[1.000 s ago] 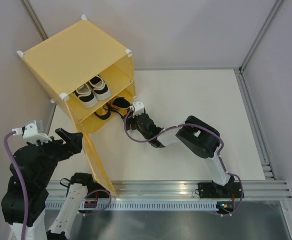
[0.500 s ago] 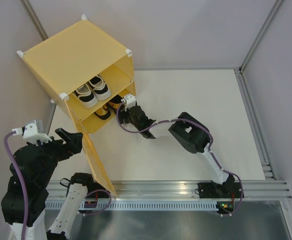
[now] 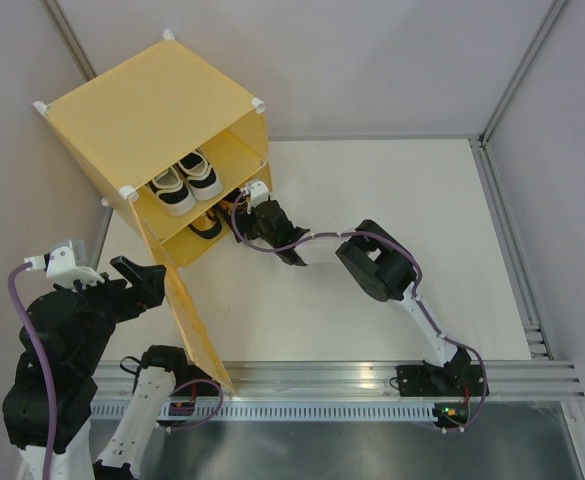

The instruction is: Place and organize the shoes in the shoe cabinet

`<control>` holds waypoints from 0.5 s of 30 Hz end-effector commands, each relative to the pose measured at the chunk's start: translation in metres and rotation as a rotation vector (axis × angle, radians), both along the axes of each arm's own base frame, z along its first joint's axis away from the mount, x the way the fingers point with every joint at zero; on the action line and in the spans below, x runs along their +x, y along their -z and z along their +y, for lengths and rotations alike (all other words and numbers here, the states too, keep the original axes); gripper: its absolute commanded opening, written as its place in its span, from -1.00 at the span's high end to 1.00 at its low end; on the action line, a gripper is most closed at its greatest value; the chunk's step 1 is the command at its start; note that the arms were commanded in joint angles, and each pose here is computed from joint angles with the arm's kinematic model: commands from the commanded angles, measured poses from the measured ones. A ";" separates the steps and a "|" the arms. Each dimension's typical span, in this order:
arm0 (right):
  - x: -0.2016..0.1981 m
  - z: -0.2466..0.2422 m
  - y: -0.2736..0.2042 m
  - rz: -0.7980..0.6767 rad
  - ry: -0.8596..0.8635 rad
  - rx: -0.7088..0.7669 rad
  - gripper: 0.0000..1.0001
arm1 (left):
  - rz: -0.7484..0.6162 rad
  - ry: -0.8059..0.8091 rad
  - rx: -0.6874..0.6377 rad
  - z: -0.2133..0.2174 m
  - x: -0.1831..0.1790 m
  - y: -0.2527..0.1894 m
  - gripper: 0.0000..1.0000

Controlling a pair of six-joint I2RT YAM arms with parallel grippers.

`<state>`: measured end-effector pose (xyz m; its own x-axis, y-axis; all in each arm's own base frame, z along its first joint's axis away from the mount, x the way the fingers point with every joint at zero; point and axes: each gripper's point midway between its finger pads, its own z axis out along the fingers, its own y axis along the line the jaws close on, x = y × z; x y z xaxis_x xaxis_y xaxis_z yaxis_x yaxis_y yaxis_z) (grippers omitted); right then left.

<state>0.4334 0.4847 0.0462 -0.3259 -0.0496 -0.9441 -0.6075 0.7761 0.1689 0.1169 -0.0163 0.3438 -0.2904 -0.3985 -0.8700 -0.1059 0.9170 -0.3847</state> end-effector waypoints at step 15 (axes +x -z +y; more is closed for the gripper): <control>-0.020 0.018 -0.041 -0.017 -0.132 0.113 -0.93 | 0.049 -0.016 0.055 0.008 -0.011 0.013 -0.84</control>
<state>0.4217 0.4911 0.0431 -0.3530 -0.0523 -0.9341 -0.6588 0.7229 0.2085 0.1155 -0.0157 0.3438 -0.2869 -0.3988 -0.8710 -0.1067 0.9169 -0.3846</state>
